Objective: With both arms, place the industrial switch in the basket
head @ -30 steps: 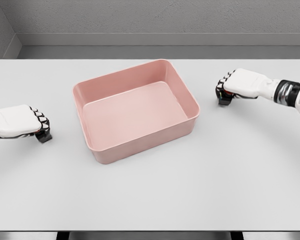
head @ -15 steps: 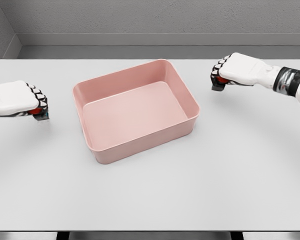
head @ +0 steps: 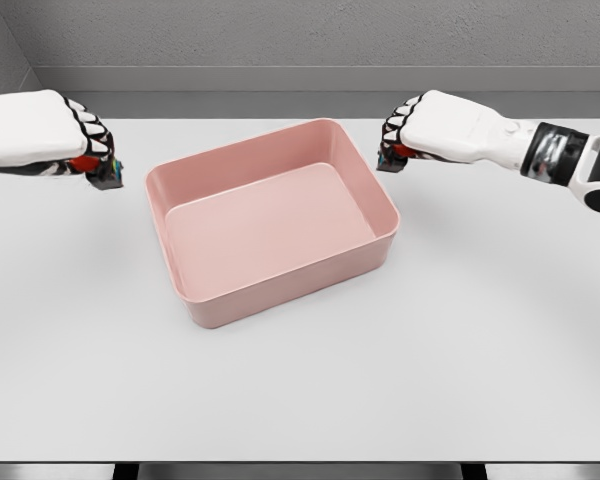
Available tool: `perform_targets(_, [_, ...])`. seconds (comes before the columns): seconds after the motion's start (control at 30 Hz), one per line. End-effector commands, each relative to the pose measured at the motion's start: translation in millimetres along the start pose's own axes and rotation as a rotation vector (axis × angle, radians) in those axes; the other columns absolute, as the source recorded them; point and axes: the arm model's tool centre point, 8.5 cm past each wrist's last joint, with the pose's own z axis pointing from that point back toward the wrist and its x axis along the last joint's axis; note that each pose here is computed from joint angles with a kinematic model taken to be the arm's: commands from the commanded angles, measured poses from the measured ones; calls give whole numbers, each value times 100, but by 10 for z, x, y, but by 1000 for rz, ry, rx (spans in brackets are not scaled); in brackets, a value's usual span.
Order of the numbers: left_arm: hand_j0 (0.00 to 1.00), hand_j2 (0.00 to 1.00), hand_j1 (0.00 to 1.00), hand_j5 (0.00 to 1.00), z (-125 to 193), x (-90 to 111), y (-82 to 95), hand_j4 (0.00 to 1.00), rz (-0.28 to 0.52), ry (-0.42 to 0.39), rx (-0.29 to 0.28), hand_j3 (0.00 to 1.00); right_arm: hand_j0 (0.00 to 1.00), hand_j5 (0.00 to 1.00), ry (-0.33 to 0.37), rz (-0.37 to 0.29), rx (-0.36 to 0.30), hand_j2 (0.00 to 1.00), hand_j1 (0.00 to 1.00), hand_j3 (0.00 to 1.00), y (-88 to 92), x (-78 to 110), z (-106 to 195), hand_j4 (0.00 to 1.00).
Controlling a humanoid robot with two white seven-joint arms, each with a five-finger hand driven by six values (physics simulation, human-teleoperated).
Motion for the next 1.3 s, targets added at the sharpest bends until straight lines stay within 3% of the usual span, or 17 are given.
perform_targets(0.0, [42,42,42,42,-138,64,48,42,18,-46,8,42,34,34,-33,-2,-31,34,34,34,-81,97,-77,34])
perform_targets(0.17, [42,42,42,42,-296,187,300,42,-5,-111,39,42,34,34,-55,11,-48,34,34,34,-162,155,-109,34])
perform_targets(0.3, [42,42,42,42,-472,281,364,42,-19,-160,25,42,34,34,-94,14,-68,34,34,34,-211,279,-211,34])
perform_targets(0.73, [43,43,43,43,-789,422,208,43,-10,-221,-2,43,36,36,-191,-22,-74,36,36,36,-136,611,-597,36])
perform_targets(0.77, [43,43,43,43,-831,432,176,43,-15,-224,-10,43,42,42,-191,-20,-73,42,42,42,-135,611,-597,42])
perform_targets(0.83, [43,43,43,43,-873,454,153,43,-14,-232,-12,43,100,100,-191,-23,-72,100,100,100,-124,609,-593,100])
perform_targets(1.07, [43,43,43,43,-1103,507,-42,43,3,-253,-47,43,100,100,-170,-17,-71,100,100,100,-140,541,-522,100])
perform_targets(1.17, [46,46,46,46,-1174,566,-143,46,22,-273,-64,46,100,100,-67,-4,-66,100,100,100,-191,215,-185,100])
perform_targets(1.27, [49,49,49,49,-1239,575,-221,49,42,-273,-75,49,100,100,17,-25,-20,100,100,100,-23,-10,74,100])
